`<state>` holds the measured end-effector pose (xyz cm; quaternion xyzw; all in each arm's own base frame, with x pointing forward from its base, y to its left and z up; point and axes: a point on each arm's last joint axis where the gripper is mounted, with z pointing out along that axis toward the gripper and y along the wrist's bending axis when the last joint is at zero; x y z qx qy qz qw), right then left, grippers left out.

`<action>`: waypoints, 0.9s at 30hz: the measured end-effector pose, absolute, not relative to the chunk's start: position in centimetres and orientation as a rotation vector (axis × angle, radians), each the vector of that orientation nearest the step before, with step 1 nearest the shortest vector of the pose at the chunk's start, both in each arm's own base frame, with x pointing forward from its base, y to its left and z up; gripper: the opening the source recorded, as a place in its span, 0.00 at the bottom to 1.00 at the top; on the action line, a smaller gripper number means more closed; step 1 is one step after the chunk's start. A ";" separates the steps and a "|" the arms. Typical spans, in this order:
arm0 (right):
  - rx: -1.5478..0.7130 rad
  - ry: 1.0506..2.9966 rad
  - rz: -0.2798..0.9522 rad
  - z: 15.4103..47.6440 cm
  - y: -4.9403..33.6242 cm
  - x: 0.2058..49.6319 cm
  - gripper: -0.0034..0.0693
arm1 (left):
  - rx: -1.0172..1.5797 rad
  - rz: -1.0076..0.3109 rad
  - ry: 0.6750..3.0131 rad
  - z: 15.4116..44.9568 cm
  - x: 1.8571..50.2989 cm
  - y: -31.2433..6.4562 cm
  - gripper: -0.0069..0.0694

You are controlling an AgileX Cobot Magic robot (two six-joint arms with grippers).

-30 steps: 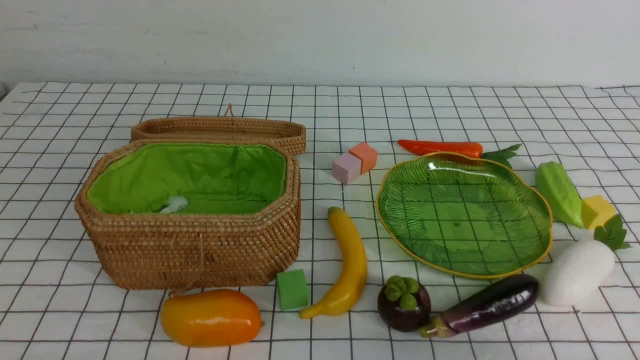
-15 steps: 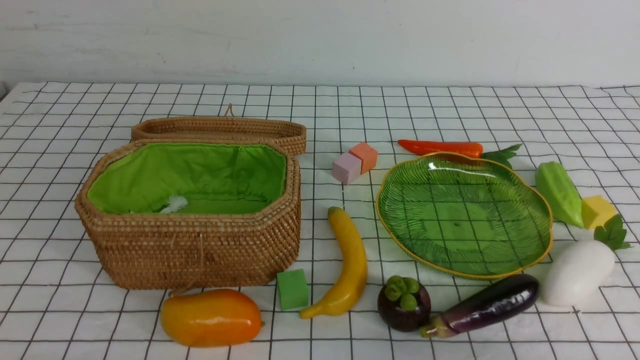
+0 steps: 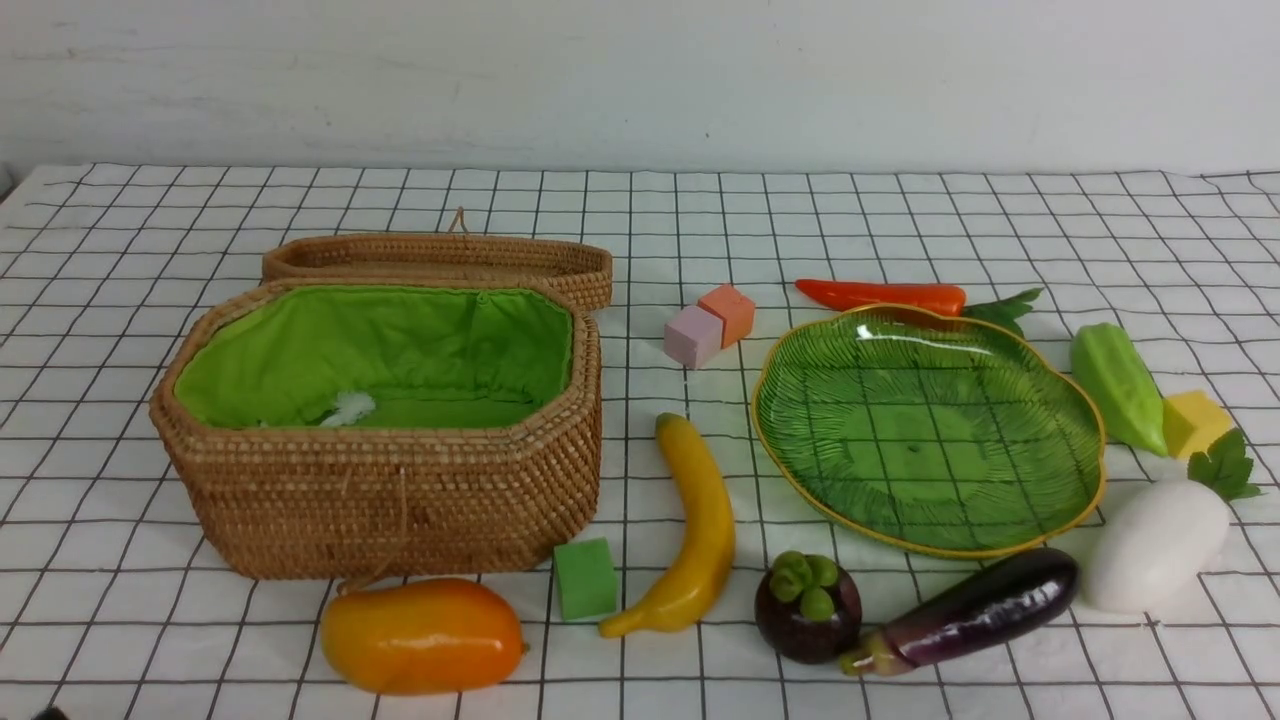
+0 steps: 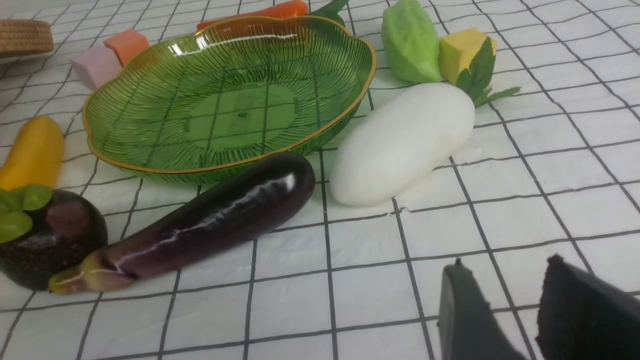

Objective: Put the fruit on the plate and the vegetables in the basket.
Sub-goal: Grab the mango with your left arm and place it on the right plate

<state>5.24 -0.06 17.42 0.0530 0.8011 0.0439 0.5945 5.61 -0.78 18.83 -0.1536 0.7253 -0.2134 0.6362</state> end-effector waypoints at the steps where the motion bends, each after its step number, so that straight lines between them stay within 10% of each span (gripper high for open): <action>1: 0.123 1.861 0.102 17.4 -0.1 5.2 0.38 | -0.415 -0.558 1.605 19.2 5.6 -0.8 0.40; 12: 0.123 1.861 0.102 17.4 -0.1 5.2 0.38 | -0.710 -0.884 1.290 21.6 5.5 0.0 0.30; 16: 0.123 1.861 0.102 17.4 -0.1 5.2 0.38 | -0.601 -0.819 1.453 25.2 5.7 -0.9 0.07; 27: 0.068 1.836 0.004 17.6 -0.4 5.3 0.38 | -0.201 -0.549 2.291 31.4 11.8 -3.4 0.07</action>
